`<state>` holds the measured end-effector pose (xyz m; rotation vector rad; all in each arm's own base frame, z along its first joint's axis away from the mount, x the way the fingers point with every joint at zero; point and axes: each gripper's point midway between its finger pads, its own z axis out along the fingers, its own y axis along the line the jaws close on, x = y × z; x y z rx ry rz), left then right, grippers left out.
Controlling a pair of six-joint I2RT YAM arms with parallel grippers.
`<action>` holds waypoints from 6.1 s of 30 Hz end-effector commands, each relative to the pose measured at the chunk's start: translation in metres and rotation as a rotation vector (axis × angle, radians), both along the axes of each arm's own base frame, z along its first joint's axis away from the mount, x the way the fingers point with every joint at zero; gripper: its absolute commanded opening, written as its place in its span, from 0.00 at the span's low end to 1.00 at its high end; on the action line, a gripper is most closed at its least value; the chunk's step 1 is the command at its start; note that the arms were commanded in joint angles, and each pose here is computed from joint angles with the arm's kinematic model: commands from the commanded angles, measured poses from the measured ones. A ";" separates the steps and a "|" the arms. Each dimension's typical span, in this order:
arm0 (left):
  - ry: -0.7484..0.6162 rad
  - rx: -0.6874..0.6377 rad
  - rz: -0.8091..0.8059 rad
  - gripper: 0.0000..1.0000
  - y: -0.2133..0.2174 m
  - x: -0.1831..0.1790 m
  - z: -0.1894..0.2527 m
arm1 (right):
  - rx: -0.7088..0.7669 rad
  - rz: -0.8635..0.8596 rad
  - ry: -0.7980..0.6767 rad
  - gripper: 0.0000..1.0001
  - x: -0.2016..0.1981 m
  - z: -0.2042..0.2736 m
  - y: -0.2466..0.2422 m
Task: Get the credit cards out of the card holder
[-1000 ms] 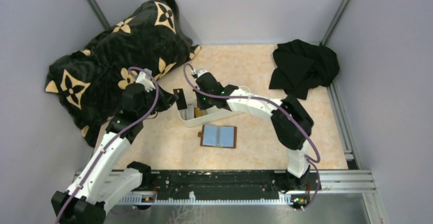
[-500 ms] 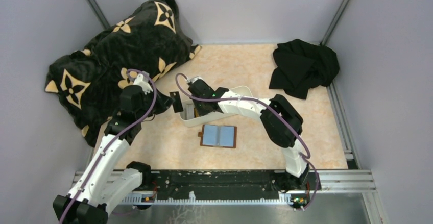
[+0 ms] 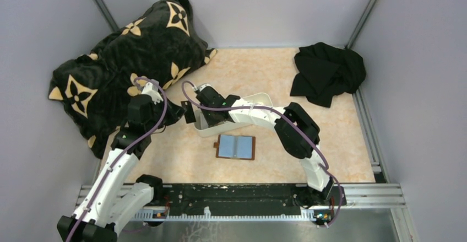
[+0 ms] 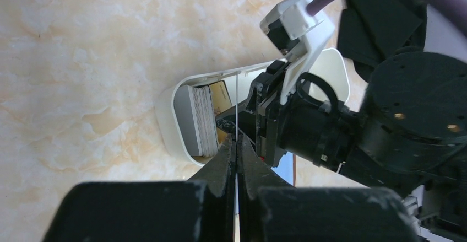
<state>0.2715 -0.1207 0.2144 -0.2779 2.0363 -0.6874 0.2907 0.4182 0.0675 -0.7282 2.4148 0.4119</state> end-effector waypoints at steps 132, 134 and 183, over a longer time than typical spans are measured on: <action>0.030 0.120 -0.409 0.71 -0.150 0.035 -0.061 | 0.311 -0.279 -0.138 0.00 0.002 0.084 -0.147; 0.063 0.125 -0.412 0.72 -0.153 0.037 -0.071 | 0.310 -0.283 -0.141 0.00 -0.001 0.085 -0.151; -0.131 0.209 -0.211 1.00 -0.064 -0.015 -0.023 | 0.456 -0.325 -0.167 0.54 -0.070 0.053 -0.189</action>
